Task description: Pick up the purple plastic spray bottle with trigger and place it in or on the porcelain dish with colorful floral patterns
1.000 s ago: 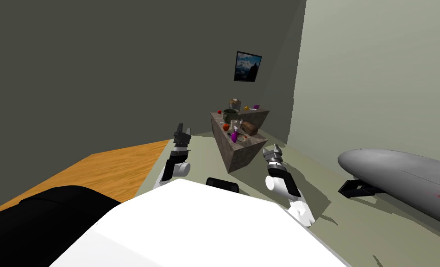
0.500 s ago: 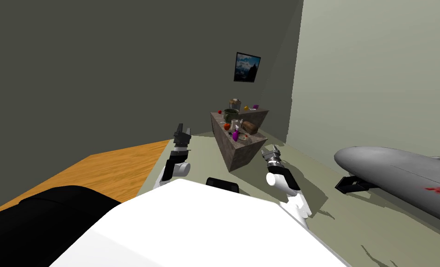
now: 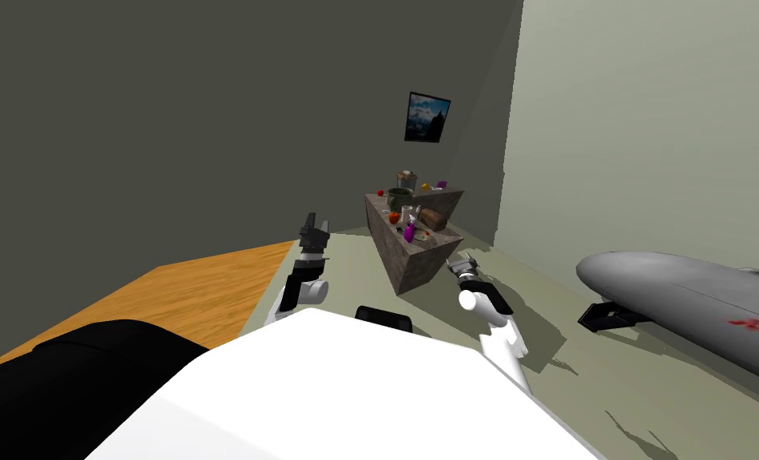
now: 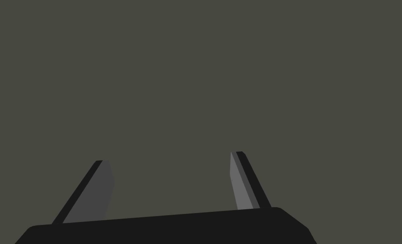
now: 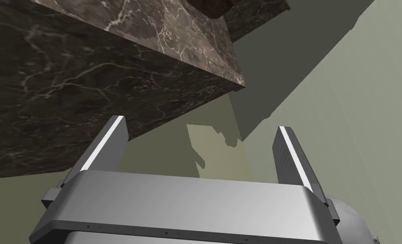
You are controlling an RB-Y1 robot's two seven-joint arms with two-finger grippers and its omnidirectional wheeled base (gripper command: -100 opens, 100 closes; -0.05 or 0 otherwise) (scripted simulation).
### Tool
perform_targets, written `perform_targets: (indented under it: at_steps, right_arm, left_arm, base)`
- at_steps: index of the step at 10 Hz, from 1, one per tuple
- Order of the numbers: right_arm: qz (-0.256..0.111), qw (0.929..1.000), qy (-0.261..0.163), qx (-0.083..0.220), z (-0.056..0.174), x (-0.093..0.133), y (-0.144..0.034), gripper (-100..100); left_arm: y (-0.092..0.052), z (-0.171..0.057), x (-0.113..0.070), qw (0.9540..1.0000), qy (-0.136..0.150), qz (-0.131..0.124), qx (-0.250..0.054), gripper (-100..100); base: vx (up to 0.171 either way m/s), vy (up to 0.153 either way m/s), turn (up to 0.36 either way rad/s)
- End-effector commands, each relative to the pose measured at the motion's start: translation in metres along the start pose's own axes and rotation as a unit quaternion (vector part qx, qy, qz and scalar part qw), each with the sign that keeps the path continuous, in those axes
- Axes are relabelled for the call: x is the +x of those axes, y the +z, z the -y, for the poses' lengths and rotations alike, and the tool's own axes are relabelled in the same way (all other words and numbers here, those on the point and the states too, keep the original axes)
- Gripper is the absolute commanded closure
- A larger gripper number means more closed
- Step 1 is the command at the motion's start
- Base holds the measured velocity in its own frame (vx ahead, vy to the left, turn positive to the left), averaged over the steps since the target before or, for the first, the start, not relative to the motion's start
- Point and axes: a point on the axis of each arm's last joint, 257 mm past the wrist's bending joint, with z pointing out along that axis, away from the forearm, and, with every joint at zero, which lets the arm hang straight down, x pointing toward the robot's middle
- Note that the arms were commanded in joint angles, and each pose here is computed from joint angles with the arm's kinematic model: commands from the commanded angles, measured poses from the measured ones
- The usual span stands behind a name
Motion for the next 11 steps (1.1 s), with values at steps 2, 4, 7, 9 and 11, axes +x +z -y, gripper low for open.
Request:
perform_targets:
  at_steps: [2, 4, 7, 9, 11]
  right_arm:
    - [0.011, 0.9981, 0.049, 0.037, 0.018, -0.004, 0.013, -100]
    - [0.014, 0.9951, 0.078, 0.059, 0.028, -0.003, 0.021, -100]
    - [0.016, 0.9859, 0.133, 0.101, 0.045, 0.006, 0.037, -100]
    - [0.016, 0.9797, 0.159, 0.122, 0.052, 0.013, 0.044, -100]
    - [0.016, 0.9659, 0.203, 0.16, 0.066, 0.026, 0.056, -100]
  left_arm:
    - [0.0, 0.0, 0.0, 1.0, 0.0, 0.0, 0.0, 0]
    - [0.0, 0.0, 0.0, 1.0, 0.0, 0.0, 0.0, 0]
    - [0.0, 0.0, 0.0, 1.0, 0.0, 0.0, 0.0, 0]
    - [0.0, 0.0, 0.0, 1.0, 0.0, 0.0, 0.0, 0]
    - [0.0, 0.0, 0.0, 1.0, 0.0, 0.0, 0.0, 0]
  base:
    - [-0.017, 0.034, 0.015]
    - [-0.003, 0.037, 0.031]
    - [0.015, 0.032, 0.043]
    - [0.015, 0.019, 0.034]
    - [0.028, 0.018, 0.083]
